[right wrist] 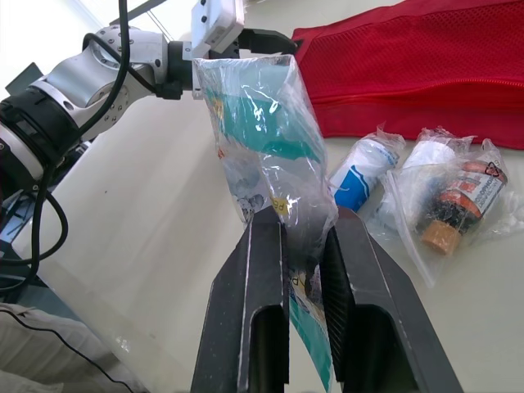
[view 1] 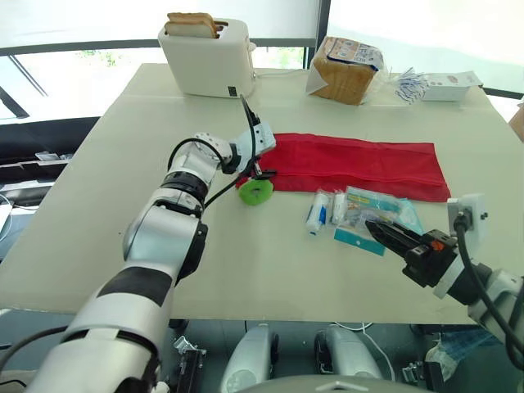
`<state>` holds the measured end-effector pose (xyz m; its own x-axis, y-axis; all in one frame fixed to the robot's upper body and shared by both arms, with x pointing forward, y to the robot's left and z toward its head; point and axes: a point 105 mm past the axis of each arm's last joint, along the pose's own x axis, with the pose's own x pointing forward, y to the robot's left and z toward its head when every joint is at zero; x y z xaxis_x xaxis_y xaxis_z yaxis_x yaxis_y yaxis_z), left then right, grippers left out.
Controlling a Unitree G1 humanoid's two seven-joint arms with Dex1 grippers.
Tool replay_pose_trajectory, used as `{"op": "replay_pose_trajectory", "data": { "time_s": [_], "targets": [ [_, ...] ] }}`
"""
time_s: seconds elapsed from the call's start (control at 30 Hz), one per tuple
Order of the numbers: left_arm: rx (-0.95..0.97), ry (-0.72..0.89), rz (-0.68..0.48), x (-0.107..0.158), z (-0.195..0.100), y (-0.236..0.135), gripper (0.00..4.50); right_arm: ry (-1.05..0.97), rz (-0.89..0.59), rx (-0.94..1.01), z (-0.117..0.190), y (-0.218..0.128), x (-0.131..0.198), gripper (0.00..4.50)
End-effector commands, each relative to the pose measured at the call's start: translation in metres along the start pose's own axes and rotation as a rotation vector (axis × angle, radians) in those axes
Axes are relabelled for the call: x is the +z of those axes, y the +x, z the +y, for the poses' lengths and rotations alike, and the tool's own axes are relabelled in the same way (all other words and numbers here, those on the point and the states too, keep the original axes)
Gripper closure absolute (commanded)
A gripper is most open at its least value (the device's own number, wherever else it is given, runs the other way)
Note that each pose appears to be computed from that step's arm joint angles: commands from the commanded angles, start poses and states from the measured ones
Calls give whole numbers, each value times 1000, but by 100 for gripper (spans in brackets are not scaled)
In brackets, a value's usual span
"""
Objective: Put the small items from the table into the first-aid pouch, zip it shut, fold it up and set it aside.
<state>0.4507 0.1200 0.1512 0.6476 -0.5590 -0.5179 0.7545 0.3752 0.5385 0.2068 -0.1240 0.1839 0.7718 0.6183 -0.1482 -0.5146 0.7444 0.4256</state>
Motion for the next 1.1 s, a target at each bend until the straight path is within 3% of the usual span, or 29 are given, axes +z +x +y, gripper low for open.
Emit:
{"op": "replay_pose_trajectory", "data": {
  "time_s": [0.03, 0.13, 0.6, 0.77, 0.8, 0.9, 0.97, 1.1],
  "targets": [
    [-30, 24, -34, 11, -1, 0, 20, -5, -21, 15, 5, 0, 4, 447],
    [-84, -7, -67, 15, -5, -2, 20, -5, -20, 12, 5, -1, 3, 450],
    [51, 77, -32, 20, 4, 7, 20, -10, -16, 11, 3, 1, 2, 450],
    [-29, 15, -62, 21, -7, 9, 164, 0, -7, 7, 0, 4, 0, 450],
    [-57, -4, -71, 21, -10, 9, 231, 4, 1, 7, -1, 6, -2, 450],
    [-107, -20, -79, 20, -15, 8, 332, 9, 22, 13, -6, 14, -5, 450],
    [-121, -43, -86, 20, -16, 7, 440, 7, 28, 21, -8, 21, -4, 450],
    [-221, -198, -136, 22, -22, 1, 450, 3, 44, 35, -17, 53, 0, 450]
  ]
}}
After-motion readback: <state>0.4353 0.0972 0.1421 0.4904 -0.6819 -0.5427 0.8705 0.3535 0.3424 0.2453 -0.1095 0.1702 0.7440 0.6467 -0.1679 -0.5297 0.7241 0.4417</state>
